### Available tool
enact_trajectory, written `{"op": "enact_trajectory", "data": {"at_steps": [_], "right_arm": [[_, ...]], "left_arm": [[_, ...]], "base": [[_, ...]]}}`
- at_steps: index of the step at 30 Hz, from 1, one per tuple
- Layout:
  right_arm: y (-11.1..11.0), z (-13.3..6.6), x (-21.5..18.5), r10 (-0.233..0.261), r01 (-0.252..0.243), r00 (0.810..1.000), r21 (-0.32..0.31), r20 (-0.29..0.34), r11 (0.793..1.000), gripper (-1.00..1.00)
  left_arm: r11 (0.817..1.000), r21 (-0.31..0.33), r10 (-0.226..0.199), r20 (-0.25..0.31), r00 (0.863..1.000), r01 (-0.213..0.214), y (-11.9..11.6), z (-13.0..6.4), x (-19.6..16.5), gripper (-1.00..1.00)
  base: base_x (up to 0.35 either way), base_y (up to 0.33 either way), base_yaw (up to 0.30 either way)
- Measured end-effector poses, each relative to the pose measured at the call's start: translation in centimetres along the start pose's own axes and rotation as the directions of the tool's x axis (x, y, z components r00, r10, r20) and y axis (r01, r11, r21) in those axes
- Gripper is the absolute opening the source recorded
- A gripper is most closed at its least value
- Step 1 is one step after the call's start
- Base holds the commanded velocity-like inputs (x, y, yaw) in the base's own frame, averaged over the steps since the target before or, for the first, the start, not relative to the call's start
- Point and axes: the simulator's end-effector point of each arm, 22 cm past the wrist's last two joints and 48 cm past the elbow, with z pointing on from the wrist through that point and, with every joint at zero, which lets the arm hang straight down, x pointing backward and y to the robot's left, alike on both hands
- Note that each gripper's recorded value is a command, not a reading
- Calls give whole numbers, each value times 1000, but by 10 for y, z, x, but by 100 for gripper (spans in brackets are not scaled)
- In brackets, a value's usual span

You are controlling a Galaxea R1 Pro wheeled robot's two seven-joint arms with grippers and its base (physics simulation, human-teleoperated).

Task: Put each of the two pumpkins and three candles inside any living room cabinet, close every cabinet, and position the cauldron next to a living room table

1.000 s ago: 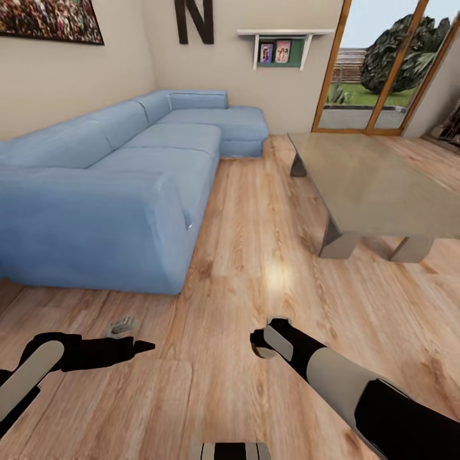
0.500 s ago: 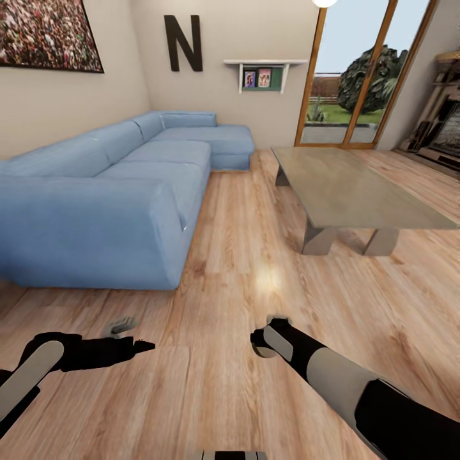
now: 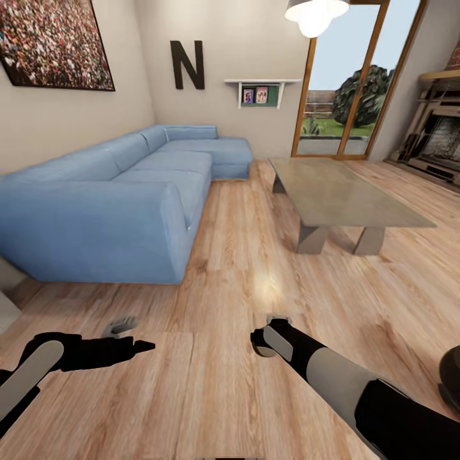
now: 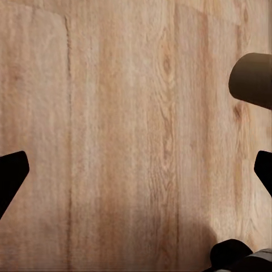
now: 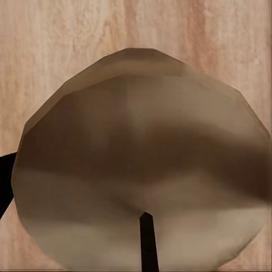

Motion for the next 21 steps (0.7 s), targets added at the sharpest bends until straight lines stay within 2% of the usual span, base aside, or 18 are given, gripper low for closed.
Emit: {"op": "enact_trajectory", "data": {"at_steps": [9,21], "right_arm": [[-1,0,0,0,0,1000,1,1,1000,-100],[0,0,0,0,0,1000,-1,0,1000,-100]], "left_arm": [[1000,5,-15,20,1000,15,2,-4,-8,100],[1000,5,-16,19,1000,16,2,-4,-7,100]], "base": [[-59,0,-223],[-284,0,-283]]}}
